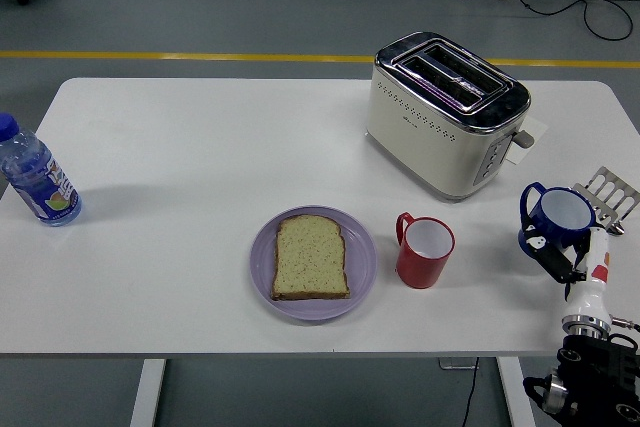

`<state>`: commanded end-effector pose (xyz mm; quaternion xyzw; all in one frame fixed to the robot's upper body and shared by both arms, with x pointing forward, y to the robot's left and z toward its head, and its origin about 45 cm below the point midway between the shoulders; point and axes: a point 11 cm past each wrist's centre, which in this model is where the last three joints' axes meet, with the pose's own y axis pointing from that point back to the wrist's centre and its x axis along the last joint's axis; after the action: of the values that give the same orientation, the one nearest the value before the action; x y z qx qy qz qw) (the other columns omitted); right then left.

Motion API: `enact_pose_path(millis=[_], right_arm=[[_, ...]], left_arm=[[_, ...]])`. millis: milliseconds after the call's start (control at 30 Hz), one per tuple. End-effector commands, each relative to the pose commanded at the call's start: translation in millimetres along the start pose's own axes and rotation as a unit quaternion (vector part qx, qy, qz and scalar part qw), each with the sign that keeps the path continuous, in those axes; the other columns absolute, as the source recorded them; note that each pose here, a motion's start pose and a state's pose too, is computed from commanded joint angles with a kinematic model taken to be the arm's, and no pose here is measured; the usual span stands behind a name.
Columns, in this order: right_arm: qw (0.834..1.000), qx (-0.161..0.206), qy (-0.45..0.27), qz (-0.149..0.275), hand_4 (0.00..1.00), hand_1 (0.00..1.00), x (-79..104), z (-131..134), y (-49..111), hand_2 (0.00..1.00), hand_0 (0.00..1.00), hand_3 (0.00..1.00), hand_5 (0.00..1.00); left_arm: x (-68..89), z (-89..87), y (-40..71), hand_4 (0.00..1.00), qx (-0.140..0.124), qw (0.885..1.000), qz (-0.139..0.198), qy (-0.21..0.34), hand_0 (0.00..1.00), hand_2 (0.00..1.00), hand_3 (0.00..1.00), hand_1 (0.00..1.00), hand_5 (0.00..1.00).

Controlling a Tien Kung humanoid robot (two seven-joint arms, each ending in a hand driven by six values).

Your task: Pick up the cup,pour liquid into bread,place the cup on the desk

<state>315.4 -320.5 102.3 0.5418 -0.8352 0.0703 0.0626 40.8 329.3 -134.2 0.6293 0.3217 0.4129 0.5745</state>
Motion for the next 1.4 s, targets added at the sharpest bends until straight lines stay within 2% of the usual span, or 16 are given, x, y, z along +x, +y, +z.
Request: enact_pose_path(millis=[33, 67, 267, 467, 767, 933, 1100, 1200, 1400], right_arm=[[1.0, 0.005, -0.002, -0.002, 0.613, 0.43, 0.0, -5, -1.2, 0.536, 0.503, 0.712, 0.002], [1.0, 0.011, -0.004, -0.004, 0.644, 0.345, -0.3, -11, -2.5, 0.472, 0.485, 0.61, 0.002], [0.999, 0.044, -0.018, -0.024, 0.665, 0.333, -6.7, -45, -6.5, 0.463, 0.473, 0.59, 0.002], [0.997, 0.037, -0.028, -0.055, 0.659, 0.332, -20.7, -76, -6.4, 0.459, 0.473, 0.577, 0.002], [0.99, 0.057, 0.076, -0.107, 0.649, 0.332, -45.1, -107, 0.9, 0.458, 0.469, 0.561, 0.002], [0.976, 0.086, 0.156, -0.124, 0.644, 0.332, -57.4, -121, 4.1, 0.458, 0.469, 0.558, 0.002], [0.957, 0.12, 0.237, -0.118, 0.633, 0.331, -65.5, -135, 1.0, 0.458, 0.471, 0.555, 0.002], [0.941, 0.152, 0.282, -0.111, 0.633, 0.331, -73.2, -147, -0.6, 0.458, 0.471, 0.555, 0.002], [0.918, 0.2, 0.325, -0.108, 0.631, 0.332, -89.7, -168, -0.2, 0.459, 0.468, 0.556, 0.002]], left_arm=[[0.1, 0.3, 0.0, 0.319, 0.0, 1.0, 0.0, 0.0, 0.634, 0.656, 0.545, 0.645, 0.844], [0.2, 0.4, 0.0, 0.319, 0.0, 1.0, 0.0, 0.0, 0.634, 0.656, 0.545, 0.645, 0.845], [0.6, 0.9, 0.0, 0.319, -0.001, 1.0, 0.001, -0.001, 0.634, 0.656, 0.545, 0.646, 0.845], [1.2, 1.5, 0.1, 0.319, -0.001, 1.0, 0.001, -0.001, 0.634, 0.655, 0.545, 0.646, 0.845], [2.4, 1.7, 0.2, 0.319, -0.001, 1.0, 0.002, 0.001, 0.636, 0.655, 0.545, 0.646, 0.845], [3.0, 1.8, 0.2, 0.319, -0.001, 1.0, 0.002, 0.001, 0.634, 0.655, 0.545, 0.646, 0.845], [3.3, 2.0, 0.2, 0.319, -0.001, 1.0, 0.002, 0.002, 0.634, 0.655, 0.545, 0.646, 0.844], [3.4, 1.7, 0.2, 0.319, -0.001, 1.0, 0.002, 0.004, 0.634, 0.655, 0.545, 0.646, 0.844], [2.9, 1.0, 0.2, 0.319, -0.001, 1.0, 0.001, 0.006, 0.635, 0.655, 0.546, 0.646, 0.842]])
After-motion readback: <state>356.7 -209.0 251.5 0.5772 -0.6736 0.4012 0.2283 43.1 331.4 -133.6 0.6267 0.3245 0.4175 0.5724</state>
